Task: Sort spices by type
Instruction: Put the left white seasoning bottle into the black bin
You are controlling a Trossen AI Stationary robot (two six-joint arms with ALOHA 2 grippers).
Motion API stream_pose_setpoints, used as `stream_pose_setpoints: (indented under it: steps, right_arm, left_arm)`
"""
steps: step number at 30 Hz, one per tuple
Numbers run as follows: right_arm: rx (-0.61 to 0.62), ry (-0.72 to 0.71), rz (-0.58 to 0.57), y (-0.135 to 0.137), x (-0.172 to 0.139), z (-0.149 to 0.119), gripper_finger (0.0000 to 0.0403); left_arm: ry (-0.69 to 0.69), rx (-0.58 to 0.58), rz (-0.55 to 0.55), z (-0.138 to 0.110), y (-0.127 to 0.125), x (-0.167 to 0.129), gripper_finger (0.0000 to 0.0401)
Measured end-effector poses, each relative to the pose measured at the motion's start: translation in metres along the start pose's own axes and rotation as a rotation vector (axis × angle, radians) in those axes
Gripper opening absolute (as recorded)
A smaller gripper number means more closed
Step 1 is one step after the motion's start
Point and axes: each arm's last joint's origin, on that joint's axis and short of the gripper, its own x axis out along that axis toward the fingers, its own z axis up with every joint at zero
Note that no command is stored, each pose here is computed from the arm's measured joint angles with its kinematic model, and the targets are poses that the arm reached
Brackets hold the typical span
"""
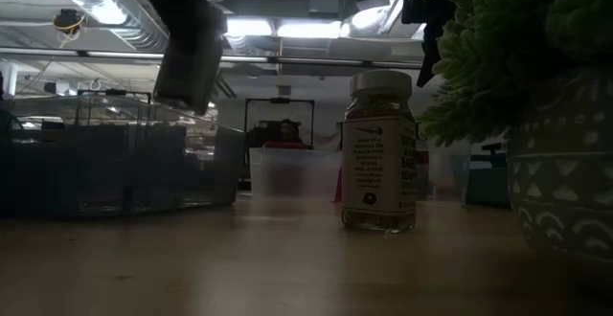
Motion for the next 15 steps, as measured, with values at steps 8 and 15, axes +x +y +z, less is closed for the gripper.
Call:
stream_pose_setpoints:
  steps: [8, 15]
  right_arm:
    - [0.0, 0.0, 0.0, 0.0, 0.0, 0.0, 0.0161]
    - [0.0, 0.0, 0.0, 0.0, 0.0, 0.0, 0.0161]
  left_arm:
    - [0.05, -0.009, 0.059, -0.014, 0.006, 0.026, 0.018]
    - [-0.006, -0.025, 0.068, -0.019, 0.016, 0.05, 0.018]
